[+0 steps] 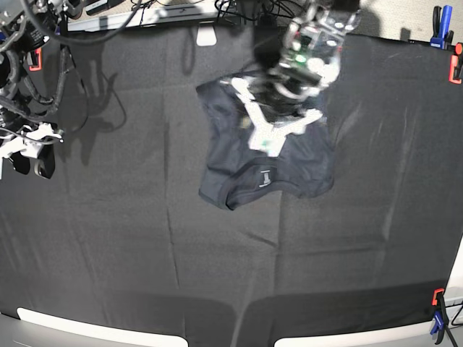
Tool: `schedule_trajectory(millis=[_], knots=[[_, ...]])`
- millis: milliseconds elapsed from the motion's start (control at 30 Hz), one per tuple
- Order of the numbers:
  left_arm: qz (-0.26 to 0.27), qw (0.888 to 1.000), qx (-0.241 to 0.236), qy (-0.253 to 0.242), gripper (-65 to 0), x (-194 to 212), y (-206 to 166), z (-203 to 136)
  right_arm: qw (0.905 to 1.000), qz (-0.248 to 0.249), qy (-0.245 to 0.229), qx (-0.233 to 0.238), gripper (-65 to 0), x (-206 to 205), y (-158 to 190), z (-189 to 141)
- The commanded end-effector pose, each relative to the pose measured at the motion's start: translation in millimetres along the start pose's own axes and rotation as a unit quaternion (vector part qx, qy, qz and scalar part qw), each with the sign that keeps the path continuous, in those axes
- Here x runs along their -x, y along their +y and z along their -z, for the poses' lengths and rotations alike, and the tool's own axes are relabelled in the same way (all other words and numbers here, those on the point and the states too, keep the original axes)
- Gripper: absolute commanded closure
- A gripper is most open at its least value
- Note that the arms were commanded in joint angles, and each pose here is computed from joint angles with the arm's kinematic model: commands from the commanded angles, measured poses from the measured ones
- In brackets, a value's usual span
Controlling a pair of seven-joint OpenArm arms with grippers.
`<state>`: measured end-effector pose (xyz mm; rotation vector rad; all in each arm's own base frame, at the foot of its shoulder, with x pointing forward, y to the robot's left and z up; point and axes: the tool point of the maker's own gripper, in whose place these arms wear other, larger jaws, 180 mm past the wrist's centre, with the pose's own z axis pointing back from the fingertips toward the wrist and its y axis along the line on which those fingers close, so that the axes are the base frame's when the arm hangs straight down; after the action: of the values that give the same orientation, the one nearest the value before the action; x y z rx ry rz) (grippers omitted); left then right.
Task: Layout the t-shirt on the table in an organized manner, then fold the t-shirt properly
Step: 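Grasp the folded shirt's edge with the left gripper and tuck it flat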
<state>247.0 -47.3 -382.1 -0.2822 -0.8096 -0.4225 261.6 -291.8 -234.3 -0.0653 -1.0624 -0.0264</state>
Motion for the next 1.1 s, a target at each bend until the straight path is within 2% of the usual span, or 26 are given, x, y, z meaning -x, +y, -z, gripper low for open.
schedule_trajectory(millis=[0, 167, 267, 433, 633, 700, 800, 867, 1067], knots=[[0.004, 0.999, 0.02, -0.036, -28.5, -23, -15, -4, 0.9993, -0.02, -0.029, -0.006, -29.5, -16, 2, -3], [0.051, 0.994, 0.072, -0.071, -28.5, -34, -64, -11, 0.9994, -0.02, -0.029, -0.006, -29.5, -16, 2, -3], [0.081, 0.989, 0.074, -0.097, -28.6, -39, -74, -12, 0.9994, -0.02, -0.028, -0.006, -29.5, -16, 2, -3], [0.102, 0.987, 0.059, -0.113, -28.6, -51, -67, -7, 0.9994, -0.02, -0.029, -0.006, -29.5, -16, 2, -3], [0.158, 0.976, 0.001, -0.149, -28.6, -113, -36, -19, 0.9994, -0.02, -0.028, -0.006, -29.5, -16, 2, -3], [0.151, 0.972, 0.019, -0.177, -28.6, -126, -38, -23, 0.9994, -0.02, -0.028, -0.006, -29.5, -16, 2, -3], [0.119, 0.965, 0.079, -0.218, -28.5, -133, -52, -28, 0.9994, -0.02, -0.028, -0.006, -29.5, -16, 2, -3], [0.126, 0.958, 0.106, -0.236, -28.5, -131, -60, -26, 0.9994, -0.02, -0.028, -0.006, -29.5, -16, 2, -3], [0.142, 0.954, 0.098, -0.247, -28.6, -118, -50, 14, 0.9994, -0.02, -0.028, -0.006, -29.5, -16, 2, -3]])
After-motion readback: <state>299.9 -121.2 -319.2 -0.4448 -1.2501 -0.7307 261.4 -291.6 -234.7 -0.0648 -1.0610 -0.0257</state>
